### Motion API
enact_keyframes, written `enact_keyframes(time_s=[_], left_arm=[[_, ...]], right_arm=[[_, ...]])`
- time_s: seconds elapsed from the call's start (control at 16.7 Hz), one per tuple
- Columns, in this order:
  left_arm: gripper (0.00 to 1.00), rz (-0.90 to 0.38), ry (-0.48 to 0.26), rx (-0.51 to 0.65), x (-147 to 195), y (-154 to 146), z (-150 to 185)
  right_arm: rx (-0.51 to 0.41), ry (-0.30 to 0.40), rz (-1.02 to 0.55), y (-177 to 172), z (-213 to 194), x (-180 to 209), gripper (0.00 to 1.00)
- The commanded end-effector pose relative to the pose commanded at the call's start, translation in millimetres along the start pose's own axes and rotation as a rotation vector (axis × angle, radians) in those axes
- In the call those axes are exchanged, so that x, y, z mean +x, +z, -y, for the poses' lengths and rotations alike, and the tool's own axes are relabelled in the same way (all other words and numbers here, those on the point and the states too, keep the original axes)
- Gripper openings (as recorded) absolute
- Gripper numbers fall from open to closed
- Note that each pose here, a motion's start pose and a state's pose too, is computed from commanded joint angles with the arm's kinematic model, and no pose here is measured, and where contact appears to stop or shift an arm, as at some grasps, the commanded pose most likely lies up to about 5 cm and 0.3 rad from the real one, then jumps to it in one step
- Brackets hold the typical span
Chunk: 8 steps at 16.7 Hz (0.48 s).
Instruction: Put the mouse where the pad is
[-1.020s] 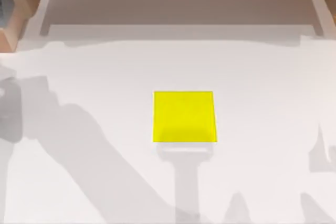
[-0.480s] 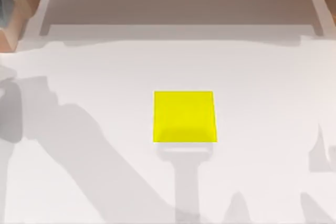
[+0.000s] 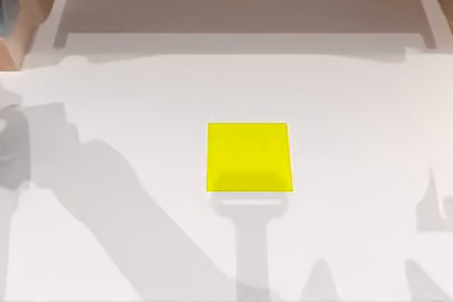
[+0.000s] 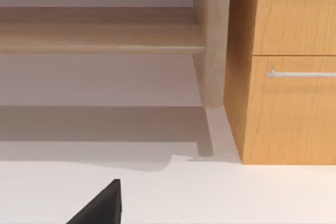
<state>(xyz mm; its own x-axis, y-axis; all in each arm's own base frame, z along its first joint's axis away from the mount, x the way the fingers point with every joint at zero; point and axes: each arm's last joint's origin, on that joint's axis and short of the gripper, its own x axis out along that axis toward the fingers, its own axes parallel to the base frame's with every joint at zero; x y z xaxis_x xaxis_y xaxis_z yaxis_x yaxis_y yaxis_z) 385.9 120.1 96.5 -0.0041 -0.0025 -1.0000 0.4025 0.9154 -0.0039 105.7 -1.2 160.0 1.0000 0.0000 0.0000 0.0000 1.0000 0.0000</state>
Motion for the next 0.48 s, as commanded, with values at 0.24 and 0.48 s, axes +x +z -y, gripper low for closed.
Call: enact_keyframes(time_s=[0.24, 0.48], left_arm=[[0.0, 0.0, 0.0, 0.0, 0, 0, 0], [0.0, 0.031, 0.005, -0.008, -18, 1, 2]], right_arm=[[0.0, 0.0, 0.0, 0, 0, 0, 1.0], [0.0, 0.0, 0.0, 0, 0, 0, 1.0]])
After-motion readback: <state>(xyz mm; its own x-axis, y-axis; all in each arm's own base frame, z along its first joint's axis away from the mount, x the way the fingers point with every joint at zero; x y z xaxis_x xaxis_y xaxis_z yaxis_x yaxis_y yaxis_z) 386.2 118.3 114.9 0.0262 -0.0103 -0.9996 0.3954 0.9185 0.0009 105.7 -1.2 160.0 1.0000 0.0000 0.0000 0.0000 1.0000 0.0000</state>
